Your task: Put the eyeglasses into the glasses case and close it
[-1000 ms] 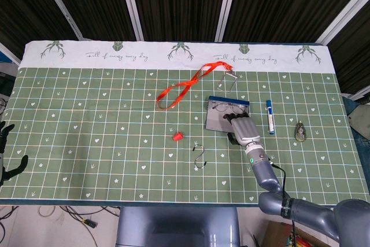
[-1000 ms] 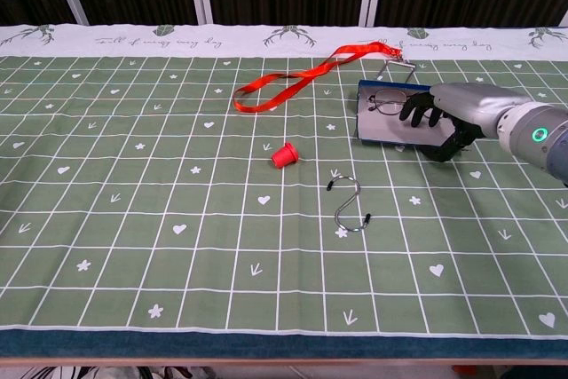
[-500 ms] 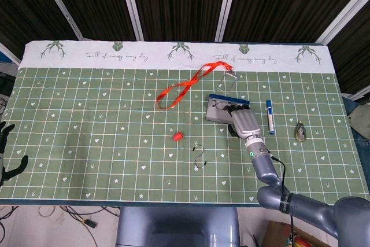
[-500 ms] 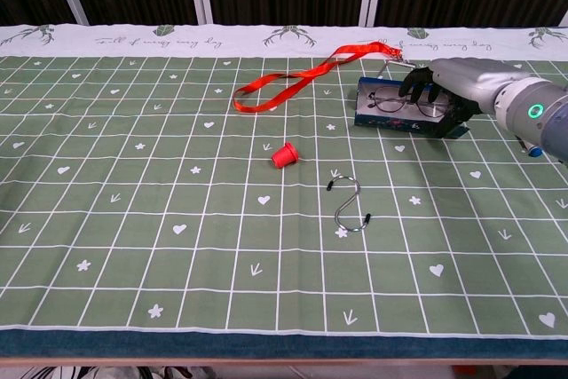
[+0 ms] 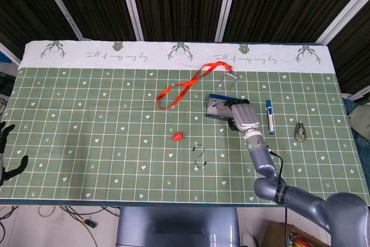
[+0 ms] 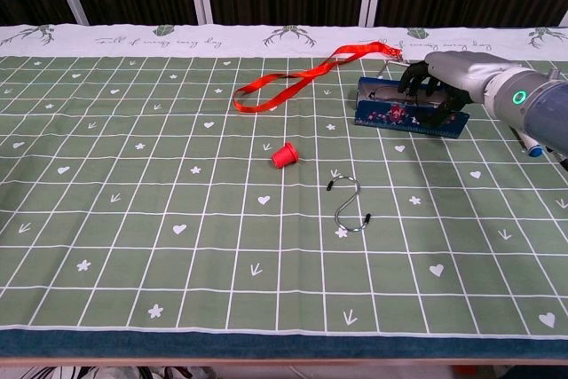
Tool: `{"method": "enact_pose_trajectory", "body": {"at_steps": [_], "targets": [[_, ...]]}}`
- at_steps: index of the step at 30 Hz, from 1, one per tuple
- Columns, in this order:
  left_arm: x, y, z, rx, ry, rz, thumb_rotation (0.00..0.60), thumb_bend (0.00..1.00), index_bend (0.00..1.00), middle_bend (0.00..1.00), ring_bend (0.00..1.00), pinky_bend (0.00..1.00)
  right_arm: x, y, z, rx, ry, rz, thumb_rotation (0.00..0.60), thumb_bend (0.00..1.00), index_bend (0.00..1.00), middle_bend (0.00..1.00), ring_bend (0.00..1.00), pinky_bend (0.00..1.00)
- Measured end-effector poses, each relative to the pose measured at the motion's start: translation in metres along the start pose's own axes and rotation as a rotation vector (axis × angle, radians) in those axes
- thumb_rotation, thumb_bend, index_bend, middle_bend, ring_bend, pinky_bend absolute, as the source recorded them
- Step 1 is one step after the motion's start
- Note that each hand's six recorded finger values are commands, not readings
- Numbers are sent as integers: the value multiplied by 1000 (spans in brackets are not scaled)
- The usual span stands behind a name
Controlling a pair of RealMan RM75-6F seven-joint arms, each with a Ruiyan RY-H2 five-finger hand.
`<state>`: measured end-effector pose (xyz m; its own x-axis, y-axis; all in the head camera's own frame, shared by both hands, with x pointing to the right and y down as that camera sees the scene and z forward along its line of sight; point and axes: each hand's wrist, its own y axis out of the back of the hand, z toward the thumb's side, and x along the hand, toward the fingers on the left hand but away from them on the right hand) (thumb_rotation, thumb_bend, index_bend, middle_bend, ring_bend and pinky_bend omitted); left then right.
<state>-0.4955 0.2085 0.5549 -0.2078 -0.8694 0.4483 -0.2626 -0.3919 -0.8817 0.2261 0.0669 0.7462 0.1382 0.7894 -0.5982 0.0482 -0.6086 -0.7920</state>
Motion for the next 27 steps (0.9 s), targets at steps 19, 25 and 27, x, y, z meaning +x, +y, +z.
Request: {"method": "enact_pose_trajectory", "body": {"at_steps": [19, 25, 27], "targets": [[0, 0, 0, 2, 1, -6, 600, 353, 111, 0, 0, 0, 5, -2, 6, -15, 8, 15, 600, 518, 484, 284, 284, 203], [0, -1, -1, 2, 3, -7, 600, 353, 113, 0, 0, 0, 5, -3, 7, -12, 7, 11, 600, 499, 558, 287, 284, 203], [0, -1, -1, 3, 3, -7, 600, 353, 115, 0, 0, 0, 5, -4, 6, -11, 5, 13, 600, 489, 572, 288, 284, 203]]}}
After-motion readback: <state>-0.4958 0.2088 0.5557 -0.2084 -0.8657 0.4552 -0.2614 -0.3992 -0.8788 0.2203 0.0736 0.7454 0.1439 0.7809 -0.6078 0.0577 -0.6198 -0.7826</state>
